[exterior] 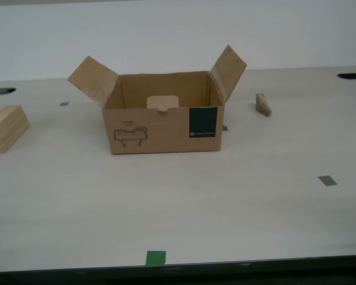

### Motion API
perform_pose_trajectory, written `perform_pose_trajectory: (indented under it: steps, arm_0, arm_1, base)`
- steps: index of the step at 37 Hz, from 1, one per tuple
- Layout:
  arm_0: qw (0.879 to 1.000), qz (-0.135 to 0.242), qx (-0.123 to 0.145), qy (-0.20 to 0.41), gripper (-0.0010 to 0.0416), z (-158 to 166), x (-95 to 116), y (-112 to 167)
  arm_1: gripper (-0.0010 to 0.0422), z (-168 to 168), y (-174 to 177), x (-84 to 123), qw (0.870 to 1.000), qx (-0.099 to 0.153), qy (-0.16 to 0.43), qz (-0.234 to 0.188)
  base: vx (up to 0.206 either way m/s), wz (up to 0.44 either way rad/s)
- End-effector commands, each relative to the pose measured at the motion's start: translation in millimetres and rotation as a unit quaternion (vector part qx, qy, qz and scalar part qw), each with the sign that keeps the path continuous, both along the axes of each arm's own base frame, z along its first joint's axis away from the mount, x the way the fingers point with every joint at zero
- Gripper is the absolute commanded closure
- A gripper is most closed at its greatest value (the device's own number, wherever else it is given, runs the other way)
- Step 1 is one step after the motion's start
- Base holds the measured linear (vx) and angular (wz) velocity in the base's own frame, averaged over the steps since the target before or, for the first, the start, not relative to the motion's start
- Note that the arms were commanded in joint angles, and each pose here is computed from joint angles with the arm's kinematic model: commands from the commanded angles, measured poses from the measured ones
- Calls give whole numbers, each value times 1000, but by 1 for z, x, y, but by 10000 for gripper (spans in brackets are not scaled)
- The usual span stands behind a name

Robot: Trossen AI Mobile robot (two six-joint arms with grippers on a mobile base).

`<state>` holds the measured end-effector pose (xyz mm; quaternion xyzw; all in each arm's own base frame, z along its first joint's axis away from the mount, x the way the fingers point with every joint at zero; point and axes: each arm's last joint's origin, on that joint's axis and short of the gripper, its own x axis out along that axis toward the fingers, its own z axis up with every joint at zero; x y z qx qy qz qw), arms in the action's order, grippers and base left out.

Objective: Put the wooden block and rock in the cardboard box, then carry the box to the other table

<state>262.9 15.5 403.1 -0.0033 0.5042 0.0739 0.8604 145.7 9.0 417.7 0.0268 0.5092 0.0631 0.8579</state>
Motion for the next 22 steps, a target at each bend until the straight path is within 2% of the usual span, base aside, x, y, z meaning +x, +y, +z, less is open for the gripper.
perform_pose_trajectory:
  steps: [1,13,17,22]
  arm_0:
    - [1000,13,-2,8,406,-5,7,5]
    - [999,28,-4,17,406,-13,17,12]
    - [999,31,-5,15,406,-13,17,12]
    - [999,31,-5,12,406,-13,18,12]
  arm_1:
    - [412,-5,0,1,1000,-2,9,1]
    - [413,-15,9,10,1000,2,6,15]
    - [413,-15,14,12,1000,-15,0,8]
    - [413,-15,25,15,1000,-19,-7,21]
  base:
    - [0,0]
    - [0,0]
    - [0,0]
    - [0,0]
